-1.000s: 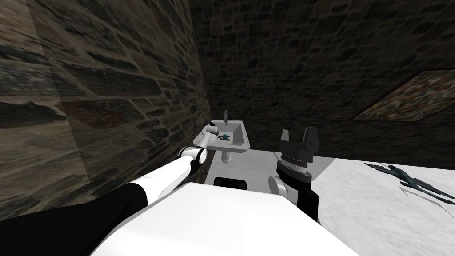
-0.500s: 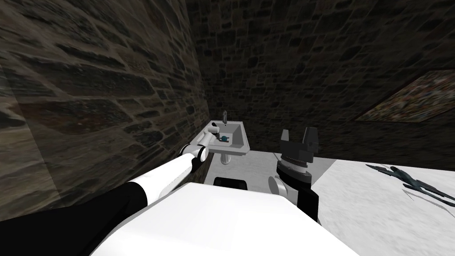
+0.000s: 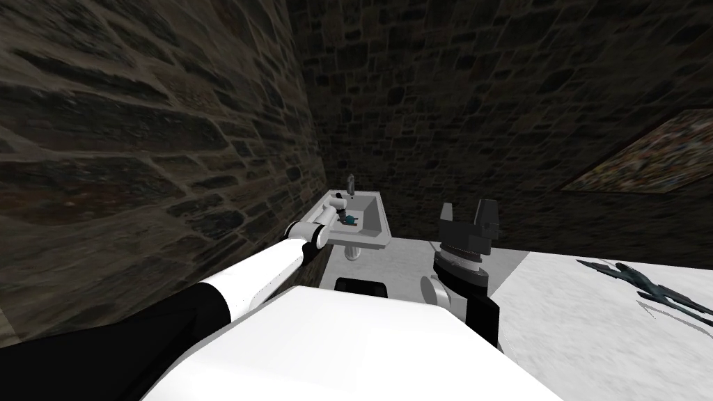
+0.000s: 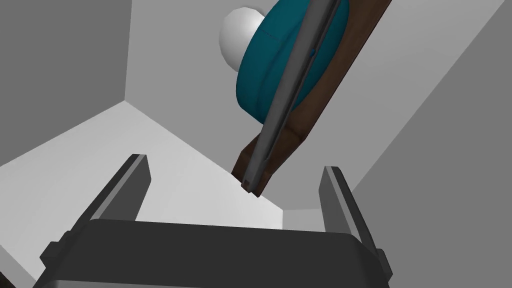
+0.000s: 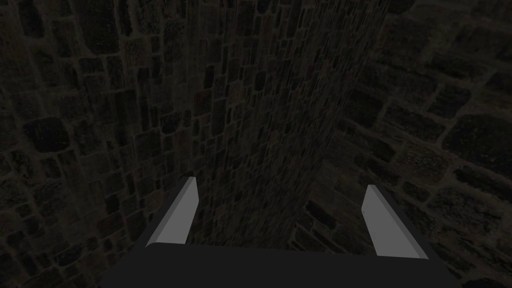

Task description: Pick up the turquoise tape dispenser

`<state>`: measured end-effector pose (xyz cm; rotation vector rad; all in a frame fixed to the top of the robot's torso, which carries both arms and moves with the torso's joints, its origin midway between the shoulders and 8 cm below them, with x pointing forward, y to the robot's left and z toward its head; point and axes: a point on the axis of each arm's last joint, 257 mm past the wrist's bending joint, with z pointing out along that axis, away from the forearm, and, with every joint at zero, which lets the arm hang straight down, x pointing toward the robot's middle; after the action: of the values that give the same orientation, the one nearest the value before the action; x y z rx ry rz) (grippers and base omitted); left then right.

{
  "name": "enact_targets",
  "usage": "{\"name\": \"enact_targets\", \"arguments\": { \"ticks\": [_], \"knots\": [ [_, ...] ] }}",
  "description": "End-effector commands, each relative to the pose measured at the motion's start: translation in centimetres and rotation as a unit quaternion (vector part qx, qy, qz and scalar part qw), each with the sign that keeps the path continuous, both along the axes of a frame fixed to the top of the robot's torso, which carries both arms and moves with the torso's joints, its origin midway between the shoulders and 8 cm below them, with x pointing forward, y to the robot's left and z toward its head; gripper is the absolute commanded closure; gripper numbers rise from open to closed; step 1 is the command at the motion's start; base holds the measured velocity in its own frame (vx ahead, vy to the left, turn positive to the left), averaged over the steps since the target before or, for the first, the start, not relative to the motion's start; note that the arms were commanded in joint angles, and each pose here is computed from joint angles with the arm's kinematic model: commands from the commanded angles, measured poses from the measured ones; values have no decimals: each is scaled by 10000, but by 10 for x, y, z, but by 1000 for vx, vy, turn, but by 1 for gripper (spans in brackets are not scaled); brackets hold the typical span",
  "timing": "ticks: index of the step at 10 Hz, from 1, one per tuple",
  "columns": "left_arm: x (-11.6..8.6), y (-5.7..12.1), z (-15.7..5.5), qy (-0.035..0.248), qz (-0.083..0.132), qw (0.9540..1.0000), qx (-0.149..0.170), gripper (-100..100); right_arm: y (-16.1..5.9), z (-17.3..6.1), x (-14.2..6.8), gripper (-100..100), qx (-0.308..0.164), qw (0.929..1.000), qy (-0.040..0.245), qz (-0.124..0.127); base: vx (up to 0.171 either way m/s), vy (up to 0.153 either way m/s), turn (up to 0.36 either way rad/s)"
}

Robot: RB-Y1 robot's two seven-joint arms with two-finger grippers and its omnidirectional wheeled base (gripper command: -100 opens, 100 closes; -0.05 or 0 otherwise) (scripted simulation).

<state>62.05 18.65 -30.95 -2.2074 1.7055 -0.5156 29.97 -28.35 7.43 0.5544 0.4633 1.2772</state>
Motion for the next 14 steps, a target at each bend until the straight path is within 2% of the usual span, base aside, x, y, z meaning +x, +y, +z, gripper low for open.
{"name": "enact_targets", "arguments": {
  "ticks": [1,2,3,5,6,7,8,11,14],
  "knots": [
    [-10,-2,-6,161,18,9999,-11,-100,0,0,0,0,0,10000,0,0,79,-17,-6],
    [-20,-7,-15,373,27,9993,-21,-100,0,0,0,0,0,10000,0,0,65,-22,-4],
    [-20,-7,-15,373,27,9993,-21,-100,0,0,0,0,0,10000,0,0,47,-16,-3],
    [-38,-15,-29,687,42,9976,-39,-100,0,0,0,0,0,10000,0,0,78,-7,-6],
    [-32,-13,-25,602,33,9982,-31,-100,0,0,0,0,0,10000,0,0,43,-6,-1],
    [-33,-13,-26,616,38,9981,-34,0,0,0,0,0,0,10000,-1,0,7,-1,1],
    [-33,3,-28,596,187,9980,-54,-100,0,0,0,0,0,10000,-1,0,1,-7,-172],
    [-37,47,-33,556,570,9968,-90,-100,0,0,0,0,0,10000,-1,1,-10,-11,-217],
    [-48,85,-40,550,857,9947,-105,-100,0,0,0,0,0,10000,-1,1,-9,-11,-197]
  ]
}}
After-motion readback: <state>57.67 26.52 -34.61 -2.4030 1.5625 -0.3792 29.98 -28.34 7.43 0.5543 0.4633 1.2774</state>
